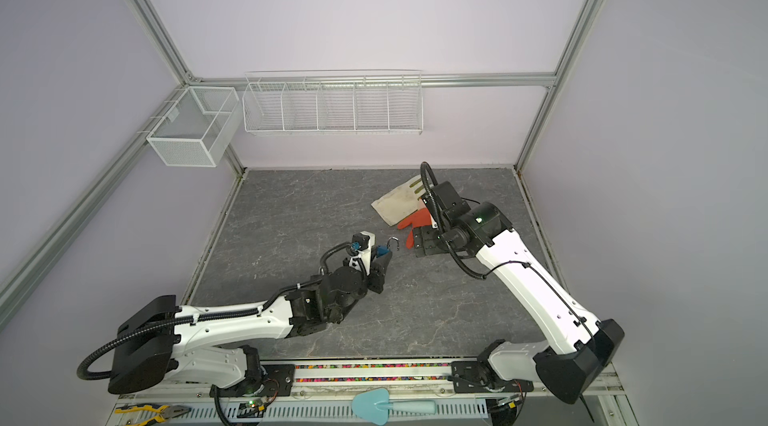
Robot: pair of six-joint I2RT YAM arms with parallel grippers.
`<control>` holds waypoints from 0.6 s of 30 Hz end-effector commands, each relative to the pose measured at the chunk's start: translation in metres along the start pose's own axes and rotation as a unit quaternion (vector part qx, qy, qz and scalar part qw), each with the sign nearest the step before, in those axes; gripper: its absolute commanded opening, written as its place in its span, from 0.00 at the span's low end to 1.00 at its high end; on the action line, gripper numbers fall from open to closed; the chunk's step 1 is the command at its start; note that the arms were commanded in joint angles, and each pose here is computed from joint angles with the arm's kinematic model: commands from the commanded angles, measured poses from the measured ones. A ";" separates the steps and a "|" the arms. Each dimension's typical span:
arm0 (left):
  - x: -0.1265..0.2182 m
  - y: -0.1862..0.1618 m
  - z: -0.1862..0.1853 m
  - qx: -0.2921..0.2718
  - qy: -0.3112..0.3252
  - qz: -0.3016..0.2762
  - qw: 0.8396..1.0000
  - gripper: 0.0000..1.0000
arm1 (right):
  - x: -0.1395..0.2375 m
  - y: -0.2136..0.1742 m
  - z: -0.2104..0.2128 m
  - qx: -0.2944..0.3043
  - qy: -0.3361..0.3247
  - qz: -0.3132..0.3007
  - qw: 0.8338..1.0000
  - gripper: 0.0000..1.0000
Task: Unlock with the key
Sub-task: 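Lower the open blue padlock toward the table with the left gripper while the right withdraws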
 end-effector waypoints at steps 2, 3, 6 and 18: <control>-0.017 -0.061 0.016 0.090 0.097 0.172 0.976 0.00 | -0.031 -0.006 -0.011 -0.065 0.018 -0.027 0.997 0.91; -0.021 -0.068 0.013 0.095 0.104 0.195 0.971 0.00 | -0.037 -0.009 -0.012 -0.076 0.025 -0.031 0.996 0.91; -0.034 -0.088 0.012 0.105 0.168 0.257 0.946 0.00 | -0.055 -0.021 -0.018 -0.101 0.025 -0.025 0.994 0.91; -0.063 -0.131 0.021 0.123 0.266 0.354 0.888 0.00 | -0.084 -0.049 -0.055 -0.174 -0.011 -0.015 0.985 0.94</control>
Point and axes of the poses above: each gripper's point midway between its finger pads, its own x axis back along the fingers, its own z axis along the line the jaws close on, y = z × x, the point moved 7 cm from there along x, back along the fingers, and after that the axes turned 11 degrees about x, right-handed, at the moved point
